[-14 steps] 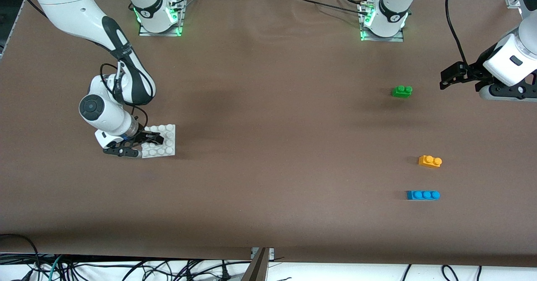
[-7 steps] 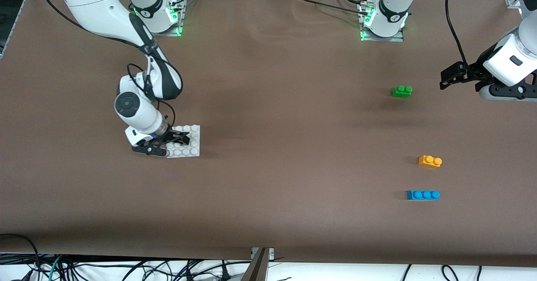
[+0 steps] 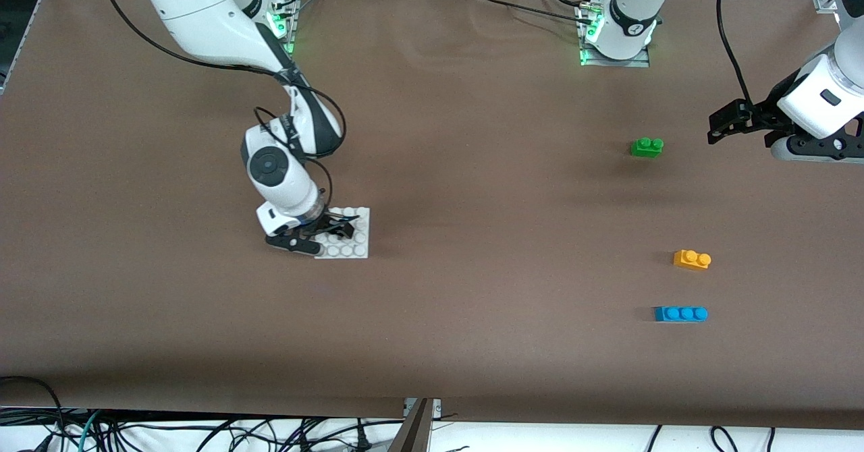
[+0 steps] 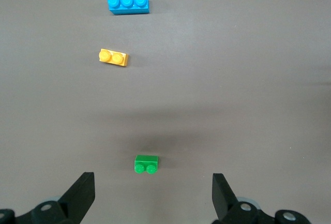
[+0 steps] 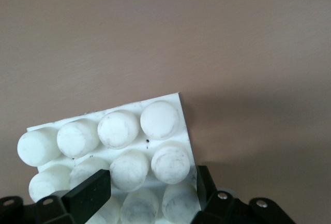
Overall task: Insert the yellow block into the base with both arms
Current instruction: 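Grip the white plate with the right gripper and slide it toward the blocks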
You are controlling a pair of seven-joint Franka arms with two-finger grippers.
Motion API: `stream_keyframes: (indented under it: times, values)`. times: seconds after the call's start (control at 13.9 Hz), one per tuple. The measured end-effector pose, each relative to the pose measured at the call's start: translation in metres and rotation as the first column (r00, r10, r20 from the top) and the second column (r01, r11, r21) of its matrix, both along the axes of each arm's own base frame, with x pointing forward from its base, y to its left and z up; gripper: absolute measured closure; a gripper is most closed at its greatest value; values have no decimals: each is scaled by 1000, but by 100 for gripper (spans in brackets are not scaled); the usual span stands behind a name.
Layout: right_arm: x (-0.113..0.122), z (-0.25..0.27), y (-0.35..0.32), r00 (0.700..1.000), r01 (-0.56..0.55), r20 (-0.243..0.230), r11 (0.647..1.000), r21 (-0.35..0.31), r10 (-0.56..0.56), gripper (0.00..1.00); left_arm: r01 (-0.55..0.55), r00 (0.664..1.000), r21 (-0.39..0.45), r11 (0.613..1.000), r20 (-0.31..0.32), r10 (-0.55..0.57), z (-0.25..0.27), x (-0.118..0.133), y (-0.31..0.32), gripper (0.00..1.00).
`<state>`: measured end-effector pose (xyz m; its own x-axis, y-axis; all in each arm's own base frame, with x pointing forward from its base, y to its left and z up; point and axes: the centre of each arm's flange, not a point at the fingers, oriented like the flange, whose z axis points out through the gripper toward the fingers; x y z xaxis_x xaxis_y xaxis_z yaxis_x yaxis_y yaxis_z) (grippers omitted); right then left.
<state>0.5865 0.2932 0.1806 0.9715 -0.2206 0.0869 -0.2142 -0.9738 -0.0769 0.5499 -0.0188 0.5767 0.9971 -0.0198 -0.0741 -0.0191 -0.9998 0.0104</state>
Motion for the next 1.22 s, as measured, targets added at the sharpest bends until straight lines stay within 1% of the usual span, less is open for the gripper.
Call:
stream_keyframes:
  times: [0.29, 0.58, 0.86, 1.22]
  values:
    - [-20, -3, 80, 1000, 4, 20, 1000, 28, -4, 22, 0, 1000, 0, 1000, 0, 0, 0, 0, 0, 0]
    - [-36, -4, 139, 999, -35, 43, 998, 53, 33, 22, 0, 1000, 0, 1000, 0, 0, 0, 0, 0, 0]
    - [-62, -5, 185, 996, -70, 53, 995, 69, 66, 22, 0, 1000, 0, 1000, 0, 0, 0, 0, 0, 0]
    - [-80, -6, 224, 997, -45, 61, 994, 98, 39, 22, 0, 1000, 0, 1000, 0, 0, 0, 0, 0, 0]
